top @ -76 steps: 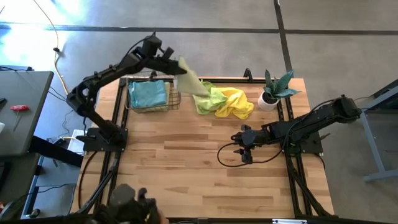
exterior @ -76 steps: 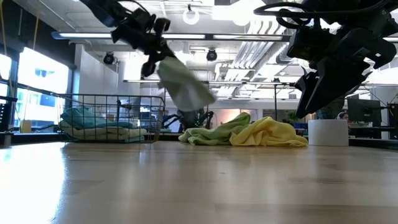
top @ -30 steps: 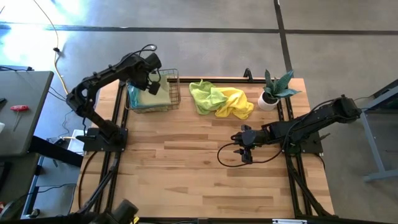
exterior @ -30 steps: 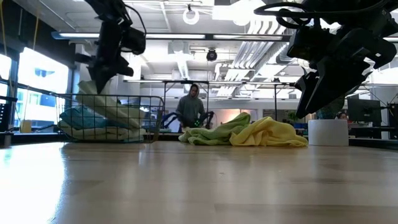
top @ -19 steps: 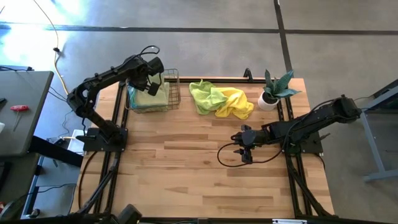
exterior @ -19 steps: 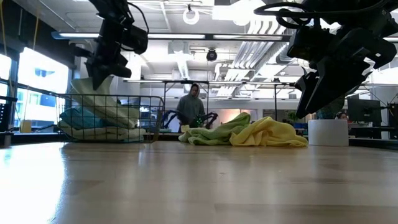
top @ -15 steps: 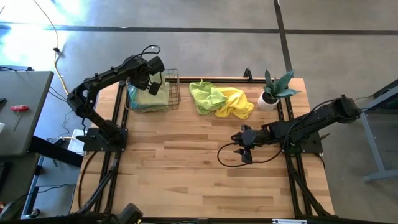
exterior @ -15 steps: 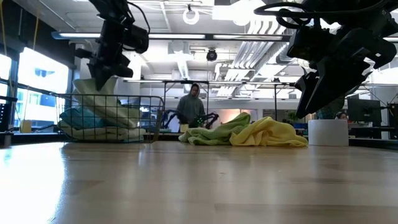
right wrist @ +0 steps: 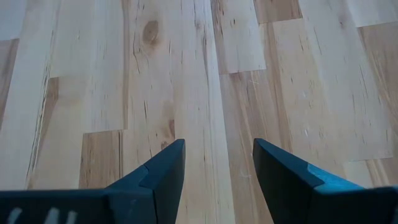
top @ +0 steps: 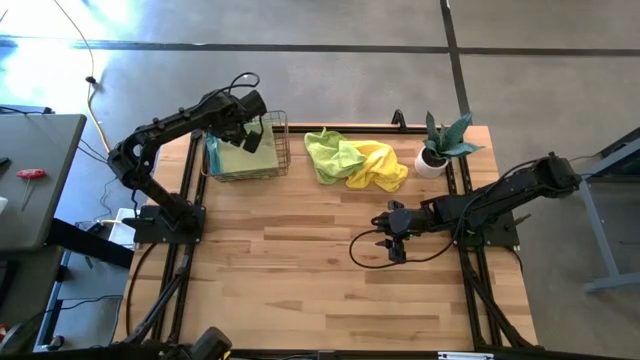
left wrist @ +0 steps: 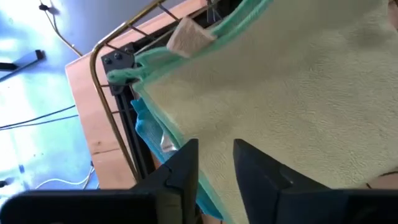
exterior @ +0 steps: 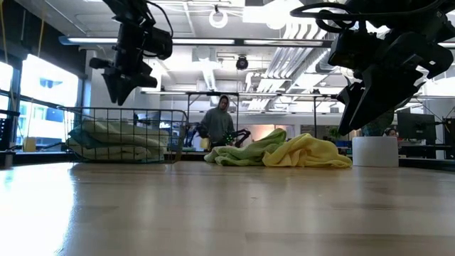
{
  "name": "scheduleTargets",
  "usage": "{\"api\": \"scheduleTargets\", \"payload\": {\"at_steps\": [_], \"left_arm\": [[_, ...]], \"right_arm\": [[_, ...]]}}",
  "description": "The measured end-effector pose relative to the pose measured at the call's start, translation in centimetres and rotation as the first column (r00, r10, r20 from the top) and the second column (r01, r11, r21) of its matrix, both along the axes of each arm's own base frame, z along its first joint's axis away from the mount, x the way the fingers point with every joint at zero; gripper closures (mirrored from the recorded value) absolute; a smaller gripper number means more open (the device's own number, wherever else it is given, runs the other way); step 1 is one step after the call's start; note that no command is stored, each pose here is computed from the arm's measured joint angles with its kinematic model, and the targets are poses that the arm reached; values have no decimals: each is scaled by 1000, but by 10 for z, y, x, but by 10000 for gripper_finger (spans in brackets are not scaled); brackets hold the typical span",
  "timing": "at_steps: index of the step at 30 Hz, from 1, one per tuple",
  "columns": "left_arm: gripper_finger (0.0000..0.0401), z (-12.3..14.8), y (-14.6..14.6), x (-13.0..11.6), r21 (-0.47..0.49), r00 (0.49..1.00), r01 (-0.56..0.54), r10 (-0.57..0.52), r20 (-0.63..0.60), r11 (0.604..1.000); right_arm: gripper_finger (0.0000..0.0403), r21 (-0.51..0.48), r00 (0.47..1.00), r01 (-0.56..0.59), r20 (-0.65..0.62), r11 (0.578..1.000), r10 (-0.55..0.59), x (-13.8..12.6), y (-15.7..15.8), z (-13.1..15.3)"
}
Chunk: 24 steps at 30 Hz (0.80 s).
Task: Fold microfiber towels
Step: Put the folded green towel into the wire basket, then fold the light green towel
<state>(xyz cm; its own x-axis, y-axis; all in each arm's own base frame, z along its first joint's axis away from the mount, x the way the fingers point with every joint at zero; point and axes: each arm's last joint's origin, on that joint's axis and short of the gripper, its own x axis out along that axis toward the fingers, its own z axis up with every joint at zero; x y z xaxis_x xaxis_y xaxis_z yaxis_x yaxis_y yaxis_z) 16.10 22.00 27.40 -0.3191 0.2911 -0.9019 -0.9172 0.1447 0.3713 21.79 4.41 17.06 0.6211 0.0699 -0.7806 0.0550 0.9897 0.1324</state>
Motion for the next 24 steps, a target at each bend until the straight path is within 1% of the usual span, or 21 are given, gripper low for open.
{"api": "scheduleTargets", "payload": {"at_steps": [4, 7, 10, 13, 17, 19, 21, 24], "left_arm": [[287, 0, 0, 0, 16, 999, -35, 35, 3, 999], [280, 0, 0, 0, 26, 998, -59, 59, 11, 998], [280, 0, -5, 9, 41, 999, -36, 34, 26, 999], [284, 0, -15, 24, 68, 999, 29, -32, 36, 997], [286, 2, -30, 49, 159, 989, 128, -137, 46, 979], [285, 4, -39, 64, 224, 977, 178, -198, 73, 958], [284, 6, -50, 81, 280, 954, 243, -281, 103, 929], [284, 10, -68, 104, 341, 896, 348, -417, 154, 873]], "right_arm": [[221, 0, 1000, 0, 0, 1000, 0, 0, 0, 0], [221, 0, 1000, 0, 0, 1000, 0, 0, 0, 0], [221, -1, 1000, 0, 0, 1000, 0, 0, 0, 0], [221, 0, 1000, 0, 0, 1000, 0, 0, 0, 0], [221, 0, 1000, 0, 0, 1000, 0, 0, 0, 0], [221, -1, 1000, 0, 0, 1000, 0, 0, 0, 0], [221, 0, 1000, -1, 0, 1000, 1, 0, 0, 0], [221, 0, 1000, 0, 0, 1000, 0, 0, 0, 0]]}}
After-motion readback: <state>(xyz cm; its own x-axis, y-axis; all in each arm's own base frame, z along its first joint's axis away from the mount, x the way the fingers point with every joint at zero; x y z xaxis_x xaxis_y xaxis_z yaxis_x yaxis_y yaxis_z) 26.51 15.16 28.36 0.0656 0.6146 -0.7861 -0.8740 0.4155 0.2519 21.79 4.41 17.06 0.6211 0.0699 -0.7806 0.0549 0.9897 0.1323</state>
